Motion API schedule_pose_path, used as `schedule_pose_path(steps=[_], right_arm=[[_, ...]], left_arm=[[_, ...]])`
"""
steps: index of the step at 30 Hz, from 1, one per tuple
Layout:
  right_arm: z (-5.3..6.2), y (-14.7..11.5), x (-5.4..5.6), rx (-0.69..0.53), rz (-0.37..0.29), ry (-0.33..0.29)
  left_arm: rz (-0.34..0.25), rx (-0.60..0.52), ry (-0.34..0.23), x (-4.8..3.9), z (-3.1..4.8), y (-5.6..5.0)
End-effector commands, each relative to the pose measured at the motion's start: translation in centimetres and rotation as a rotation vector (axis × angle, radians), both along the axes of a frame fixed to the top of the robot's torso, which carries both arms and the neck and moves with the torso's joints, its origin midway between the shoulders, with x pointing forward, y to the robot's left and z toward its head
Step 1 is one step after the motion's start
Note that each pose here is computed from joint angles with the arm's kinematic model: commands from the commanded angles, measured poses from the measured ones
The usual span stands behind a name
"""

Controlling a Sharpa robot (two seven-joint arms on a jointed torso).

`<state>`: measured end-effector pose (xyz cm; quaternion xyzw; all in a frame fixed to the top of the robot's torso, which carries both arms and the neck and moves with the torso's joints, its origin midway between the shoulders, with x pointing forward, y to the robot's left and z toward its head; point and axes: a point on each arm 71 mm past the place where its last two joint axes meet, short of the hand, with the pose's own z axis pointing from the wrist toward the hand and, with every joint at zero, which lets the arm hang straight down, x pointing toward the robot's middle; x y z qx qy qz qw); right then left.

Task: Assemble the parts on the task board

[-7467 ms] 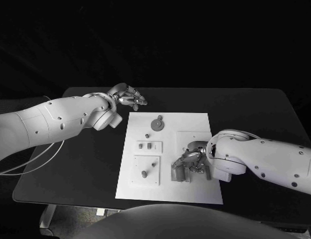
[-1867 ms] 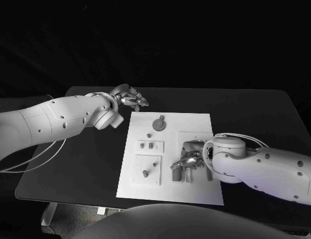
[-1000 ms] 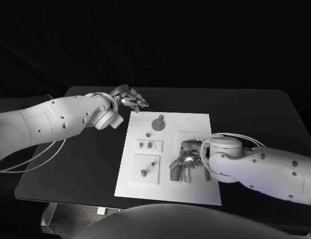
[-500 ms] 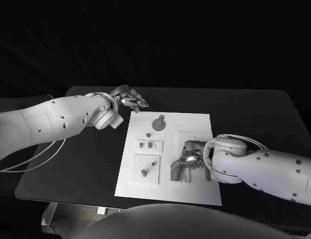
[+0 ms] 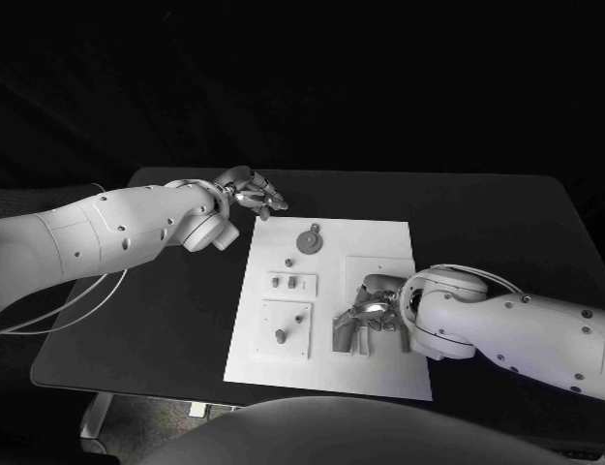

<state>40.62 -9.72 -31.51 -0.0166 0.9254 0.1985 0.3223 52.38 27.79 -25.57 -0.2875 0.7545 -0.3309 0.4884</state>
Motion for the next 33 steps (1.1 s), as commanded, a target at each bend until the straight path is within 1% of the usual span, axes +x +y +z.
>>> schedule_pose_path(steps=[1,4,13,17,22,28,33], right_arm=[[0.1,-0.1,0.0,0.024,-0.008,0.009],[0.2,-0.1,0.1,0.027,-0.010,0.017],[0.8,-0.3,0.4,0.034,-0.012,0.000],[0.9,-0.3,0.5,0.039,-0.013,-0.006],[0.9,-0.4,0.4,0.041,-0.007,0.000],[1.3,-0.4,0.4,0.056,0.001,0.062],[1.8,-0.6,0.7,0.058,0.007,0.112]], left_arm=[[-0.015,0.007,0.010,-0.03,-0.02,-0.1],[-0.014,0.008,0.010,-0.03,-0.03,0.0],[-0.012,0.013,0.015,-0.03,-0.07,0.2],[-0.011,0.015,0.016,-0.03,-0.08,0.3],[-0.012,0.016,0.017,-0.02,-0.09,0.3],[-0.015,0.021,0.024,-0.04,-0.15,0.3],[-0.016,0.024,0.028,-0.06,-0.18,0.3]])
